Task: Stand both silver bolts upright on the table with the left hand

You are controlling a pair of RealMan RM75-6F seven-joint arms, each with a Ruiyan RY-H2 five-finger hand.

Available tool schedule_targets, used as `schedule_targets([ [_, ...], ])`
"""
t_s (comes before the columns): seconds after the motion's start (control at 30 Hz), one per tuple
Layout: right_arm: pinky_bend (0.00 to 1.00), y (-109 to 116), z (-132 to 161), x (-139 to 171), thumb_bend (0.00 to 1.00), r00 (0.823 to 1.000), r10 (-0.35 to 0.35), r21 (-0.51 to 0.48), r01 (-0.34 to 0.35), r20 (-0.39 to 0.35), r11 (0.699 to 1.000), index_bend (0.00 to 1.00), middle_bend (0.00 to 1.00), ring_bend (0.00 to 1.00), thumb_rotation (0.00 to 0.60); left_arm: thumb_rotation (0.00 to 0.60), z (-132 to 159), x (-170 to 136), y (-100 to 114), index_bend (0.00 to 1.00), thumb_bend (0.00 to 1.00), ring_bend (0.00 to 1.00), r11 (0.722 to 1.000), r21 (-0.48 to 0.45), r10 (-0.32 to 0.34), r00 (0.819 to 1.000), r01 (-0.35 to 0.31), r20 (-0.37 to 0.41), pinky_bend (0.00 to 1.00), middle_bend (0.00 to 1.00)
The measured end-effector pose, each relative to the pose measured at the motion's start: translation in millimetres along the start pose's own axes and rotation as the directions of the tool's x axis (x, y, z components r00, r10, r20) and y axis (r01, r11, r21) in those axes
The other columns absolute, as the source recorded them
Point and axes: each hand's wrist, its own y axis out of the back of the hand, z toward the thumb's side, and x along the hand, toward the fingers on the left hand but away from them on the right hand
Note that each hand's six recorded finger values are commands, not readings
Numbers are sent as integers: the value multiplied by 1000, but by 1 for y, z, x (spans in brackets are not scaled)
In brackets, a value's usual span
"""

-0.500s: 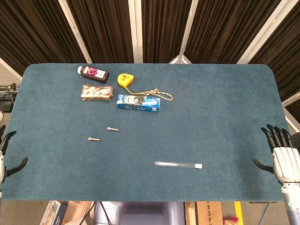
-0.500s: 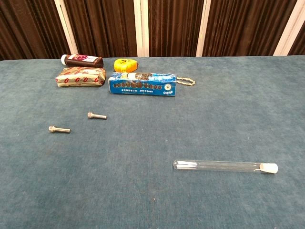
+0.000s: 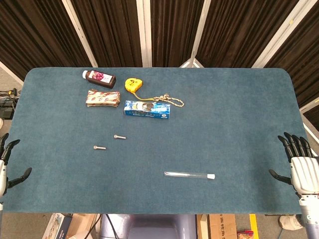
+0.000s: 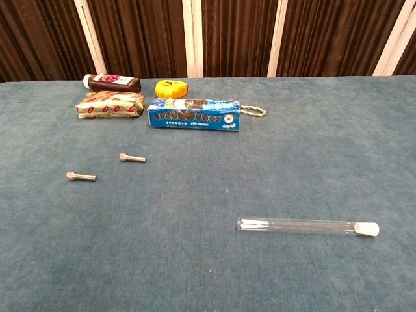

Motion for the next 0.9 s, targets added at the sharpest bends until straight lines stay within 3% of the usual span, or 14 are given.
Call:
schedule_targets([
  [0.37,0,-1,-1,0,113,1000,11,-8,-11,7,1000,122,91,47,600,600,4,8,-17,224,317,0,998,2,-59,998,59,25,0,0],
  [0.53,0,-1,-3,0,113,1000,12,-10,-12,18,1000,121,91,47,600,600,6,15,-25,249,317,0,996,57,-72,997,70,37,0,0],
  [0.7,0,-2,-6,0,113,999,16,-13,-16,31,1000,122,91,47,600,600,20,38,-35,301,318,0,991,104,-87,994,79,71,0,0],
  [0.9,0,-4,-5,-1,113,999,20,-12,-20,35,1000,121,91,47,600,600,48,74,-54,317,333,0,975,169,-167,979,146,116,0,0],
])
